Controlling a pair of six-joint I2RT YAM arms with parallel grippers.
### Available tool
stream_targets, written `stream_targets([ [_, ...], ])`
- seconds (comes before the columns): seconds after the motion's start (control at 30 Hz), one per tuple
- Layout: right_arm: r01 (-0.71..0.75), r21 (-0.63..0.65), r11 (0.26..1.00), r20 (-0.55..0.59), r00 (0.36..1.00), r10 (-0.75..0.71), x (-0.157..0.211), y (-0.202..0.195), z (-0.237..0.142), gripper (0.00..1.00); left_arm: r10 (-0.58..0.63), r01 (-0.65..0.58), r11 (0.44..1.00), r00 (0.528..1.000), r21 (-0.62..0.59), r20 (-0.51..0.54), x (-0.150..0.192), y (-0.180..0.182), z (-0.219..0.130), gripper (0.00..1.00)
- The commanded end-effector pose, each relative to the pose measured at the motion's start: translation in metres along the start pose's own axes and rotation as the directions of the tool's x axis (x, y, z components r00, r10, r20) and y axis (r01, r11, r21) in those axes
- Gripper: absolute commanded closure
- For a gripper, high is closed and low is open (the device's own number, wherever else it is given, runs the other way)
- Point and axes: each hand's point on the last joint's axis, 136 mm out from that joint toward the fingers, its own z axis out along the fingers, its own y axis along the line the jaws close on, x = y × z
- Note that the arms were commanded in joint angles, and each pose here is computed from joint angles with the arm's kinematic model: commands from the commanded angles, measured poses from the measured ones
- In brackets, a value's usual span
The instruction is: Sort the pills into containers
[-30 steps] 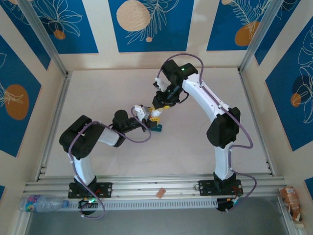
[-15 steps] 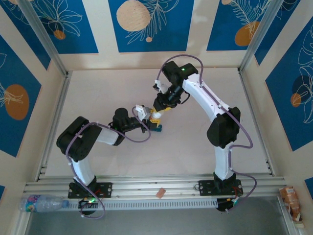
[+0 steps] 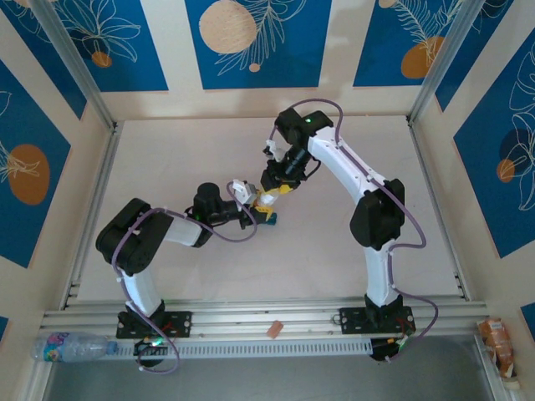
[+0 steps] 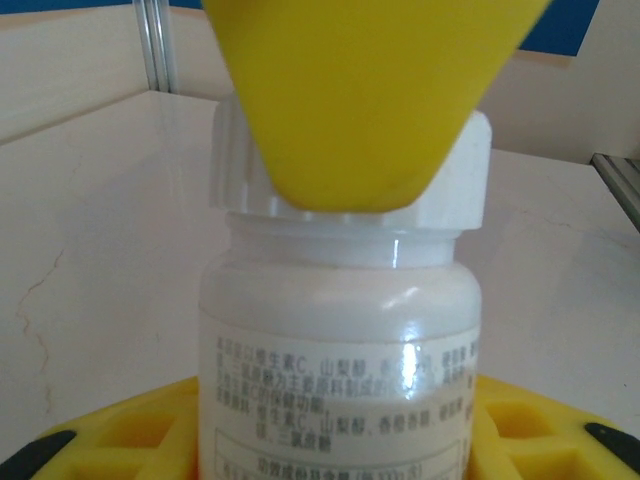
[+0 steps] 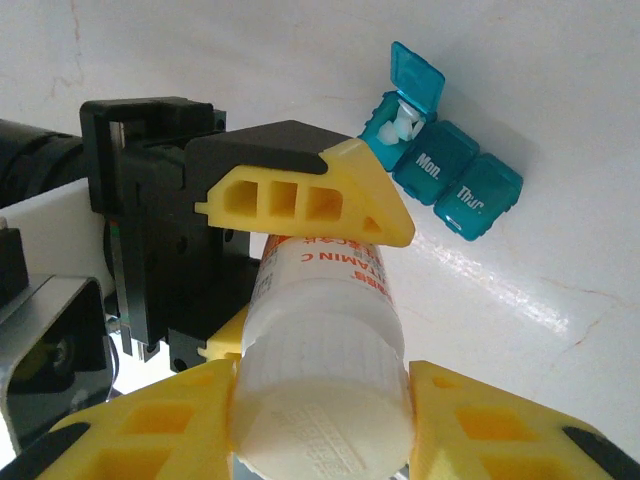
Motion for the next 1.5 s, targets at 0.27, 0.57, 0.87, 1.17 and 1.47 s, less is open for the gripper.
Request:
stream_targets([
  [0.27,-0.173,-0.042,0.984,0.006,0.985,0.173,0.001,0.017,0.017,0.59,0.149,-0.154,0.988,0.975,0.020,0.167,-0.063,-0.006,0.002,1.00],
  [0.57,-0.167,-0.068,0.984,0.070,0.983,0.171,-0.007,0.018,-0.003,0.51,0.135,-0.141,0.990,0.979,0.026,0.155,-0.053,-0.007,0.001,1.00],
  [0.87,-0.144,-0.126,0.982,0.158,0.974,0.163,-0.017,0.021,-0.040,0.24,0.110,-0.115,0.993,0.980,0.021,0.166,-0.046,-0.005,0.002,1.00],
  [1.17,-0.101,-0.208,0.973,0.294,0.942,0.161,-0.025,0.017,-0.090,0.15,0.101,-0.106,0.994,0.981,0.021,0.164,-0.044,-0.004,0.003,1.00],
  [1.47,0.128,-0.190,0.973,0.534,0.845,-0.007,-0.015,0.014,-0.135,0.21,0.061,-0.073,0.996,0.981,0.059,0.183,-0.049,-0.009,0.002,1.00],
])
